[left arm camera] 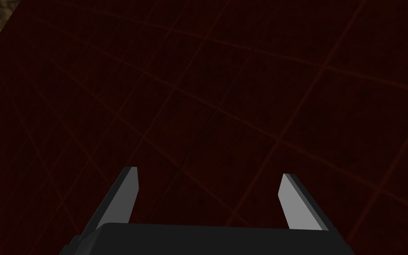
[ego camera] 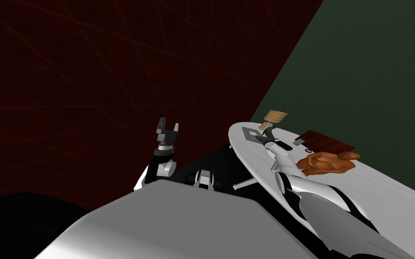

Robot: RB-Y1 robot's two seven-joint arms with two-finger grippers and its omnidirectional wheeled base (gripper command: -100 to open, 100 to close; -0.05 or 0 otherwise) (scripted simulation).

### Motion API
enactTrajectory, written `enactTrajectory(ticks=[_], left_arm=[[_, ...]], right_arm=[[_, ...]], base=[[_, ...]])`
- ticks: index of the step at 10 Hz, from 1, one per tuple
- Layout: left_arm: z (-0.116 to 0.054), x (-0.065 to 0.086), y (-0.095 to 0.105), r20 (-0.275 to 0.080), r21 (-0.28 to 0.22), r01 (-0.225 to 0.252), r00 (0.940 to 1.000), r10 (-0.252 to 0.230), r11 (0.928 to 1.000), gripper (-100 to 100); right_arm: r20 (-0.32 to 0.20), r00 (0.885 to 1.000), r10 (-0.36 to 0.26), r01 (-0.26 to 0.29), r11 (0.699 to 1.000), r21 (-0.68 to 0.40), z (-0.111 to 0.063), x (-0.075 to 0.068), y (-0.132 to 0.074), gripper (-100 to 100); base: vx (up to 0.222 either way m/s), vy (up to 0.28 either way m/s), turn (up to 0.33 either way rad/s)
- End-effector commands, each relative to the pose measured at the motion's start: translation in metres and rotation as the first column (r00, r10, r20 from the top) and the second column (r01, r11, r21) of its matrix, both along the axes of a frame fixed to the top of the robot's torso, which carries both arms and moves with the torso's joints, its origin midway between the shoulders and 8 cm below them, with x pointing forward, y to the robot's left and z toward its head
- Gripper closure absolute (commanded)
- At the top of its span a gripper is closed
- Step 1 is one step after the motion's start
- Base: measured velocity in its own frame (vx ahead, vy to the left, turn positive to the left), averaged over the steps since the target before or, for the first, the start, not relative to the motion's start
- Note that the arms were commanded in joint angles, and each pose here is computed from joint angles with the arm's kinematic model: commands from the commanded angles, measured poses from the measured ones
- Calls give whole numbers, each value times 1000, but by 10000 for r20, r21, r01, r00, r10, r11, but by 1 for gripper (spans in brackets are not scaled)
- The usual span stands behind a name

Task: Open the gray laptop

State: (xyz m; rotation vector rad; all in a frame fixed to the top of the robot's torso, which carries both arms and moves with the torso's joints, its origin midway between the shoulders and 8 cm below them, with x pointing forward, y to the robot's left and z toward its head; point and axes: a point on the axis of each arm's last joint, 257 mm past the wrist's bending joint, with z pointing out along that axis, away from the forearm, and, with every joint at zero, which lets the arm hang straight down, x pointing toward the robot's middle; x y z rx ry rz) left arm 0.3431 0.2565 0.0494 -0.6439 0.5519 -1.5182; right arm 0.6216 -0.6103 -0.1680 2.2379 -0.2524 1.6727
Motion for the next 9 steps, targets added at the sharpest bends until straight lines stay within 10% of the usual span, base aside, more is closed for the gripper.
enactTrajectory(ticks=[1,4,8,9], left_arm=[[0,0,0,0,0,0,10000,0,10000,0],[0,0,0,2,0,2,10000,-2,10000,0],[0,0,0,1,0,1,10000,-1,10000,0],[0,0,0,-1,1,-1,10000,1,10000,0]], right_arm=[[-91,9989,-470,468,9988,-167,6,-11,-27,-100],[-21,9904,-1380,1379,9904,-92,19,-33,-74,-100],[-8,9868,-1620,1620,9867,-148,26,-41,-88,-100],[-2,9863,-1649,1648,9862,-119,27,-41,-89,0]], base=[[-46,-11,304],[-112,-1,280],[-68,-2,169],[-6,0,-16]])
